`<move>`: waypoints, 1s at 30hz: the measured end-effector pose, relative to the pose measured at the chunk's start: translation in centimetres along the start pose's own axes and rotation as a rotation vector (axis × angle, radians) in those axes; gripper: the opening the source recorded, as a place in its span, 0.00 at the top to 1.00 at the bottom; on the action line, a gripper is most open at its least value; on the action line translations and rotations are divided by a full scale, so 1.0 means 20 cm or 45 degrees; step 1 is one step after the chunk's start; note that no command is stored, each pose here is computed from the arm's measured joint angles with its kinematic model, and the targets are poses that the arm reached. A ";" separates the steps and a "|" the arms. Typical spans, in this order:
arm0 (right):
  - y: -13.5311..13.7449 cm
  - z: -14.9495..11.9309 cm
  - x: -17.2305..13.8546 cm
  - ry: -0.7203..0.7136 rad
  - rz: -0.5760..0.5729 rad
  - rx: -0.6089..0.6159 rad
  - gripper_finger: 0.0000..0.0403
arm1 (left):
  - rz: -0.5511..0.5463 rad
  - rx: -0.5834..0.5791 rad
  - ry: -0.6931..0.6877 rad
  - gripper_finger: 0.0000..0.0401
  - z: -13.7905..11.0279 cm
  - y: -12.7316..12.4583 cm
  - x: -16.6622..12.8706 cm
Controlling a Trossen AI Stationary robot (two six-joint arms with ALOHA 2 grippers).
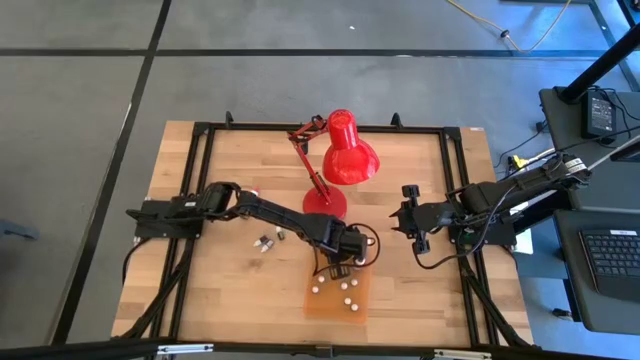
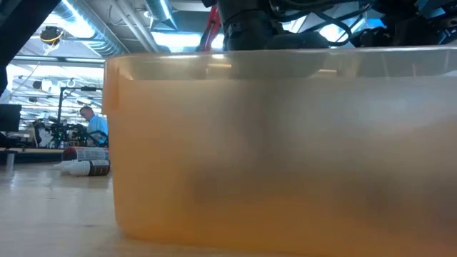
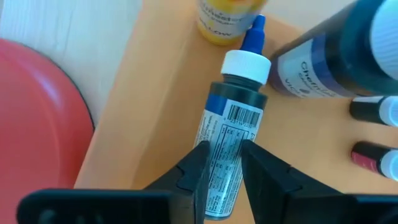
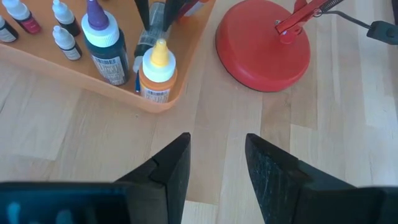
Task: Pick & Place food coloring
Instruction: Adjust the large blue food coloring bottle in the orange bin
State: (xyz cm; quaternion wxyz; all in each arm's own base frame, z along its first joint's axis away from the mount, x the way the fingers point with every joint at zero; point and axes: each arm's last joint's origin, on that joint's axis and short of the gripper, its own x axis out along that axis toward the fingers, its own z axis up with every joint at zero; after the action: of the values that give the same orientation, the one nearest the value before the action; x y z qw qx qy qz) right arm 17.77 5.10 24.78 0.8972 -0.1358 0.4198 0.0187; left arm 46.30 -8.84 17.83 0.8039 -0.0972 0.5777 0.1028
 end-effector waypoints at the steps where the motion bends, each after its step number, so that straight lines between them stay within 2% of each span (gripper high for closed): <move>1: 0.00 0.00 0.00 0.000 0.000 0.000 0.61 | -0.007 0.021 -0.001 0.79 0.00 0.00 0.00; 8: 0.00 0.00 0.00 0.000 -0.001 0.000 0.61 | -0.026 0.210 -0.032 0.82 0.00 -0.04 0.00; 12: 0.00 0.00 0.00 0.000 -0.001 0.001 0.61 | 0.000 0.250 -0.044 0.83 -0.02 -0.07 -0.01; 22: 0.00 0.00 0.00 0.000 -0.001 0.000 0.61 | 0.037 0.136 0.005 0.90 -0.06 -0.09 -0.02; 30: 0.00 0.00 0.00 0.000 -0.001 0.000 0.61 | 0.033 0.119 0.009 0.94 -0.08 -0.11 -0.05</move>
State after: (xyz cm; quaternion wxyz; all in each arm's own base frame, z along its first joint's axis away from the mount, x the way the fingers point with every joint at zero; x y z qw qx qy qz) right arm 17.77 5.09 24.78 0.8973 -0.1358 0.4197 0.0184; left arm 45.18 -11.48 18.41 0.8042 -0.0525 0.5858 0.0856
